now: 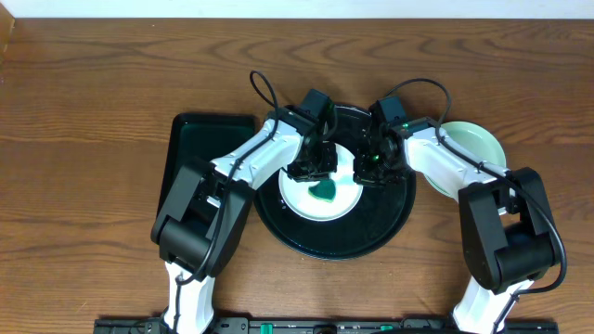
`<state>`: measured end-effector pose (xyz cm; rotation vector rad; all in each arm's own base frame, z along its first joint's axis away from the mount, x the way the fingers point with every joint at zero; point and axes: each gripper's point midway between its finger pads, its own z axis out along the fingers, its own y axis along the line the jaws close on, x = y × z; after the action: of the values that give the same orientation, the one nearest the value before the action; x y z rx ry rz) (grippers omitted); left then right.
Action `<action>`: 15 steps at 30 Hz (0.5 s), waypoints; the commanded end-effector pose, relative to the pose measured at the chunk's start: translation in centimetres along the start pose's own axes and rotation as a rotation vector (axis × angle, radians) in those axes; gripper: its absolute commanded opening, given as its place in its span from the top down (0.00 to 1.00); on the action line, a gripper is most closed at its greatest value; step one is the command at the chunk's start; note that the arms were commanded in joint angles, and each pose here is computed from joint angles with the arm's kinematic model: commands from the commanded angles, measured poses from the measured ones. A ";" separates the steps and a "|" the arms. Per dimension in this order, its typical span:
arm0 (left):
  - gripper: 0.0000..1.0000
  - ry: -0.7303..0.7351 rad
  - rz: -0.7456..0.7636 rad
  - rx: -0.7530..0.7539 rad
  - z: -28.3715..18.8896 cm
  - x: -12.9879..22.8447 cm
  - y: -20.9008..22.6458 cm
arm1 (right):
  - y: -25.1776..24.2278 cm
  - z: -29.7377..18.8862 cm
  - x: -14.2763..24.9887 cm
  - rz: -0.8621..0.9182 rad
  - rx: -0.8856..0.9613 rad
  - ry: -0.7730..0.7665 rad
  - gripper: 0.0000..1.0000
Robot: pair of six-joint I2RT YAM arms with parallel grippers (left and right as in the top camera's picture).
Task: Clean dirty plates on tray and stack at the side
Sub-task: 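Scrub the white plate with the sponge in the left gripper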
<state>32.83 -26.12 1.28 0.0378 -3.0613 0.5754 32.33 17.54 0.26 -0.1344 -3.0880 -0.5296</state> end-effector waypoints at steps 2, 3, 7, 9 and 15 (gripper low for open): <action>0.93 -0.157 -0.222 -0.298 0.1 -2.3 6.0 | -0.4 1.1 0.0 0.007 0.028 0.010 0.99; 0.93 -0.165 -0.256 -0.337 -0.3 -2.1 6.6 | -0.4 1.1 0.0 0.007 0.028 0.010 0.99; 0.93 -0.165 -0.297 -0.472 -1.0 -0.4 8.0 | -0.3 1.1 -0.1 0.006 0.027 0.007 0.99; 0.93 -0.157 -0.268 -0.473 -0.7 0.3 7.2 | -0.3 1.1 -0.1 0.006 0.026 0.006 0.99; 0.93 -0.006 -0.052 -0.307 1.5 3.2 2.2 | -0.4 1.1 -0.1 0.002 0.027 0.006 0.99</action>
<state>32.14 -23.07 1.11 0.3715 -3.1983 0.0346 32.43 17.63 0.26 -0.1334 -3.0897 -0.5379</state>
